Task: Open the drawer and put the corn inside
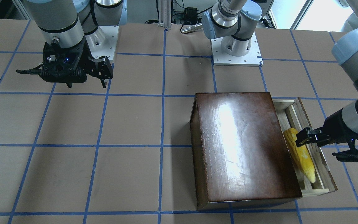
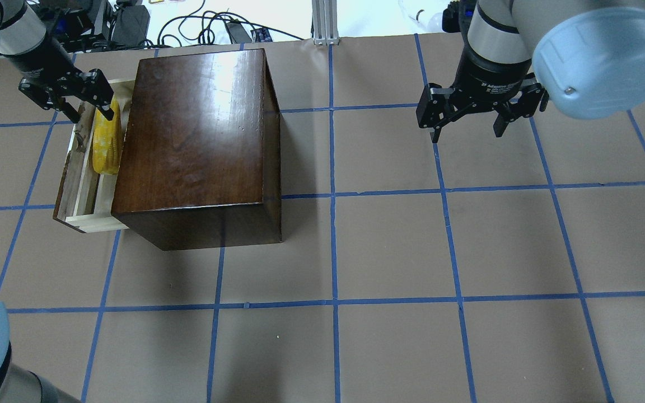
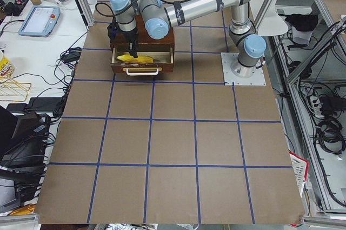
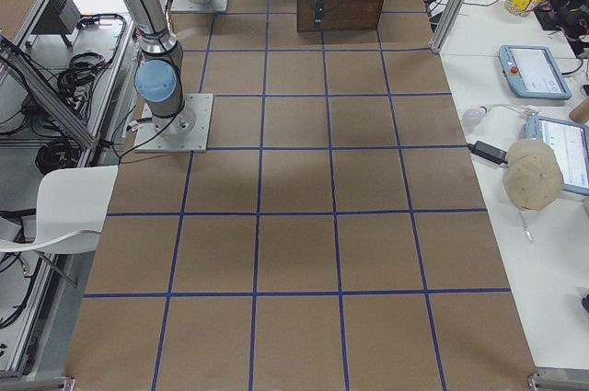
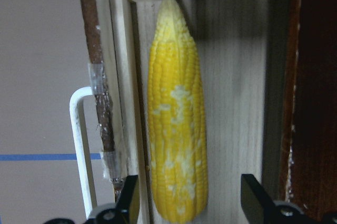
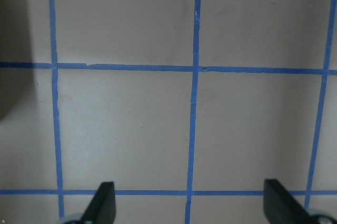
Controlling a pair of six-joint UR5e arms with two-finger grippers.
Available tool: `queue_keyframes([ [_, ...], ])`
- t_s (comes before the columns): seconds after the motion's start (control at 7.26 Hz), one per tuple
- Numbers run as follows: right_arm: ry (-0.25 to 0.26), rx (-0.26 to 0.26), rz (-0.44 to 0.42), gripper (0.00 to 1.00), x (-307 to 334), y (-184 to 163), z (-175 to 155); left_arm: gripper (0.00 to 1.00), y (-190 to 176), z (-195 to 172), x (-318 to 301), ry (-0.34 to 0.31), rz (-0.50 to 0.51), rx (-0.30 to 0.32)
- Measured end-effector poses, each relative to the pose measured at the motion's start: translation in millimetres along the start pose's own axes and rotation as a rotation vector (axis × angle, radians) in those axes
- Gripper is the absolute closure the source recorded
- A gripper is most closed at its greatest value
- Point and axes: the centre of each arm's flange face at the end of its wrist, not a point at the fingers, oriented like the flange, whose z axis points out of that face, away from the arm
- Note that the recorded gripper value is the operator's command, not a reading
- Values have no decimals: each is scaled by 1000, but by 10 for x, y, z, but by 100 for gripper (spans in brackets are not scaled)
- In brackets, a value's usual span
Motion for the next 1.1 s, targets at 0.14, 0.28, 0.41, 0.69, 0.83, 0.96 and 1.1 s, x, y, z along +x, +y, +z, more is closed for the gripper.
queue_keyframes([
  [0.14, 0, 0, 0, 0, 0, 0, 0, 27, 16, -37, -2, -1, -1, 4],
  [0.28, 0, 0, 0, 0, 0, 0, 0, 26, 32, -81, -1, -2, -2, 7],
  [0.41, 0, 0, 0, 0, 0, 0, 0, 23, 55, -153, 15, -4, -1, 13],
  [0.69, 0, 0, 0, 0, 0, 0, 0, 18, 137, -391, 157, -12, -8, 40],
  [0.83, 0, 0, 0, 0, 0, 0, 0, 3, 199, -548, 389, -20, -14, 61],
  [0.96, 0, 0, 0, 0, 0, 0, 0, 0, 288, -728, 756, -28, -12, 87],
  [1.1, 0, 0, 0, 0, 0, 0, 0, 0, 419, -895, 1174, -33, 8, 106],
])
